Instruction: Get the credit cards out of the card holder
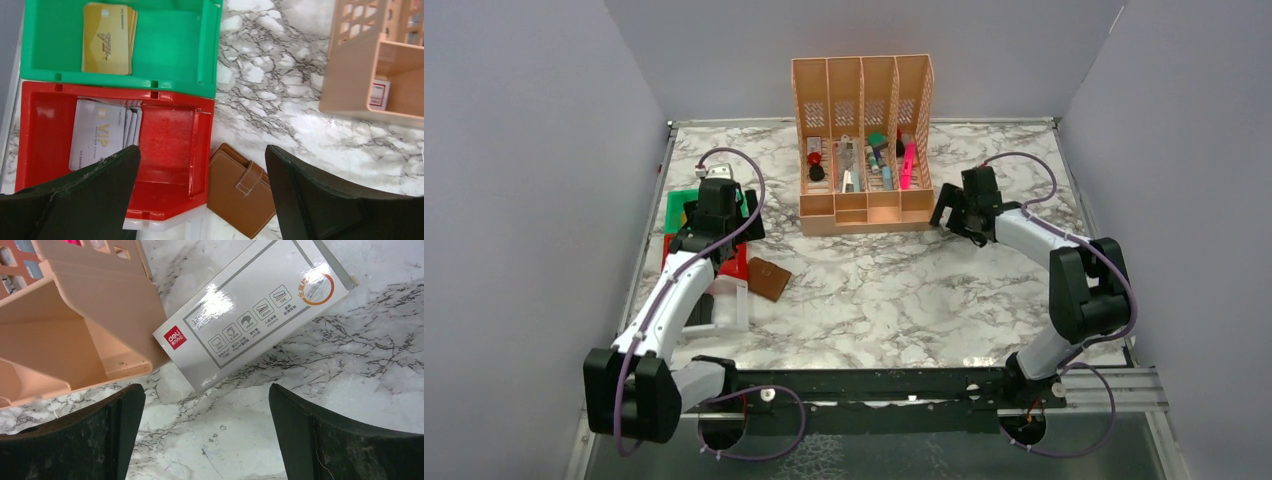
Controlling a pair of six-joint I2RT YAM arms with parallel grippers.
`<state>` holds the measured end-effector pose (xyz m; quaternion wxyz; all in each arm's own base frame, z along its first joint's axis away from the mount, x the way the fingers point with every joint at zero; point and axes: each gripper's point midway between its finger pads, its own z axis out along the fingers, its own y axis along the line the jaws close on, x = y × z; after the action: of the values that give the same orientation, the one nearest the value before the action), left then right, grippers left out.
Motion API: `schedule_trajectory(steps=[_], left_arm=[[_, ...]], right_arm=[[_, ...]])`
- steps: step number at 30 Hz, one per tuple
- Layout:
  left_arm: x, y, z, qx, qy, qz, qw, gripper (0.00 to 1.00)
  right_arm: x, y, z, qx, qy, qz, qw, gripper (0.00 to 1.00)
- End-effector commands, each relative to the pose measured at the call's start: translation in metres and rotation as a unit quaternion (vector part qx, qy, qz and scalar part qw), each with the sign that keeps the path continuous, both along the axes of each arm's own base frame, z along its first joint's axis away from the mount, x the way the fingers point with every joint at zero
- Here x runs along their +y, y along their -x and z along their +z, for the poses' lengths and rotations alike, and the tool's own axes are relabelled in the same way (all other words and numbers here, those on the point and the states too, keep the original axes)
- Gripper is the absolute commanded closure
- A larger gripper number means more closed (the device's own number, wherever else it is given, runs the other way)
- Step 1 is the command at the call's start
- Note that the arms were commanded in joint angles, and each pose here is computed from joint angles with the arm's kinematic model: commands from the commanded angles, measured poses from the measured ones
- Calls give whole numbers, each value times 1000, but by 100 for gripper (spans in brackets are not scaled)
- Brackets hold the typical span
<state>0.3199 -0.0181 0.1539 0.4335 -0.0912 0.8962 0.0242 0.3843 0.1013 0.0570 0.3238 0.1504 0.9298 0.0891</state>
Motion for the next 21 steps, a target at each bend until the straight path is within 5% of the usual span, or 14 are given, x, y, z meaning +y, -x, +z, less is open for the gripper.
schedule_trajectory(steps=[1,13,21], left_arm=[[7,-16,-9,32,23,46,998,1],[-15,-32,-77,155,74,32,985,1],[-13,-14,-87,166,74,33,983,1]], right_arm=[[-2,1,-5,4,-4,-19,1000,1],[5,-15,1,-13,13,47,999,1],[-52,-45,-28,36,135,-86,986,1]])
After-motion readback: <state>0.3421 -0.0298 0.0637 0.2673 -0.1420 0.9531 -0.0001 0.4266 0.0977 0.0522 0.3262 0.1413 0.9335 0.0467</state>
